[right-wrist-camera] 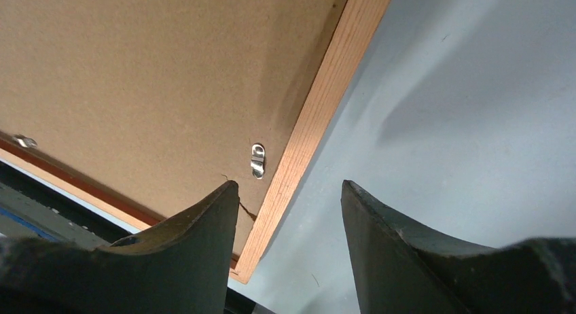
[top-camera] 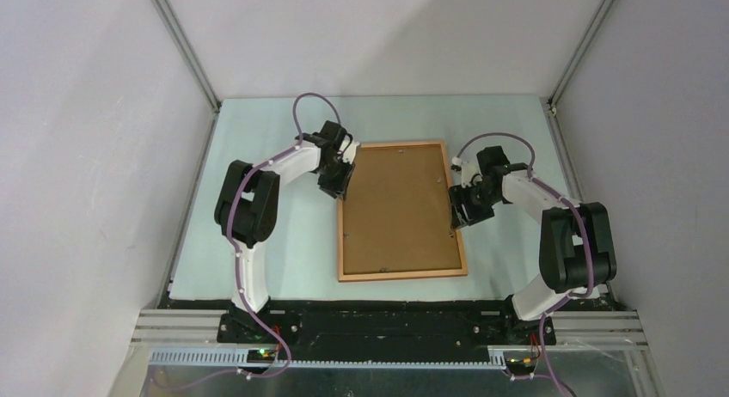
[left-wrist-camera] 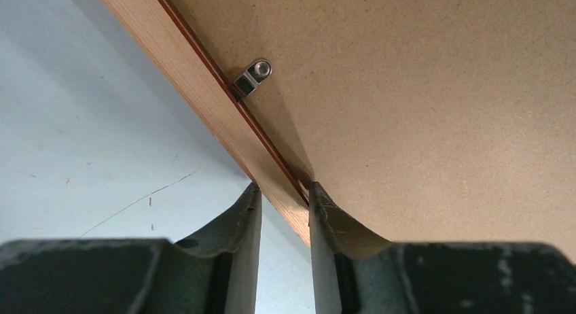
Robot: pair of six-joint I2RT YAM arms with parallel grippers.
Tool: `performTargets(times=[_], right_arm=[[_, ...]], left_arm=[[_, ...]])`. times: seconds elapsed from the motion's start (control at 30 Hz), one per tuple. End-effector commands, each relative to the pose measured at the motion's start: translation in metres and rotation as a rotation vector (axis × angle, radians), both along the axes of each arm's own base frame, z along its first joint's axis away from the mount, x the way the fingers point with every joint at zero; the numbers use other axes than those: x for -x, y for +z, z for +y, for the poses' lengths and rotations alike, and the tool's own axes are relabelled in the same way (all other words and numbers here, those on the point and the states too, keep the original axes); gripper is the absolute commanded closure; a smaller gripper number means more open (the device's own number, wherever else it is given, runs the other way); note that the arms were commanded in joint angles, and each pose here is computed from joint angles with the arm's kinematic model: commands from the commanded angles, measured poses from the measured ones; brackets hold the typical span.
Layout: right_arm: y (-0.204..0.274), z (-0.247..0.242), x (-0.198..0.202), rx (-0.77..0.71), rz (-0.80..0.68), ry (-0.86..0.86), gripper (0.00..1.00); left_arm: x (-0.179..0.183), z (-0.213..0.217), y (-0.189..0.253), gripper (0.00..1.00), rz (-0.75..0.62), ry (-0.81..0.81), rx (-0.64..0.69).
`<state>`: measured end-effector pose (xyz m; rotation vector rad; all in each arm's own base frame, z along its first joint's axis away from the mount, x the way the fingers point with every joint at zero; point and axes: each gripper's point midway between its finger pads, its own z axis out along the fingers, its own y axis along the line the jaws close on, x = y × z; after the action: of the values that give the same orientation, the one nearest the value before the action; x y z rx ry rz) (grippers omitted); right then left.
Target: Put the photo into the frame
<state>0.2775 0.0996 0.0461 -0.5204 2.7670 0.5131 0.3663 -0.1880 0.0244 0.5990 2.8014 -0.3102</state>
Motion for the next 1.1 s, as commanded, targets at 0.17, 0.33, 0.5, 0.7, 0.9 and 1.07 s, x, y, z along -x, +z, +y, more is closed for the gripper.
performTargets(times=[0.17,0.33,0.5,0.7,0.9,1.07], right_arm=[[-0.004,0.003,0.009,0.041,-0.006,0.057,0.39],[-0.01,0.006,0.011,0.05,0.006,0.067,0.4],[-0.015,0.009,0.01,0.076,0.006,0.079,0.42],[-0.02,0.011,0.009,0.116,0.0,0.093,0.43],[-0.025,0.013,0.007,0.135,-0.003,0.097,0.44],[-0.029,0.013,0.005,0.148,-0.002,0.095,0.47]], left_arm=[[-0.01,0.001,-0.001,0.94,-0.025,-0.007,-0.006],[-0.01,0.001,-0.001,1.0,-0.025,-0.007,-0.006],[-0.01,0.0,0.002,1.0,-0.03,-0.007,0.001],[-0.01,-0.001,0.003,1.0,-0.028,-0.01,0.007],[-0.009,-0.001,0.001,1.0,-0.02,-0.013,0.008],[-0.008,-0.003,0.001,1.0,-0.018,-0.015,0.014]])
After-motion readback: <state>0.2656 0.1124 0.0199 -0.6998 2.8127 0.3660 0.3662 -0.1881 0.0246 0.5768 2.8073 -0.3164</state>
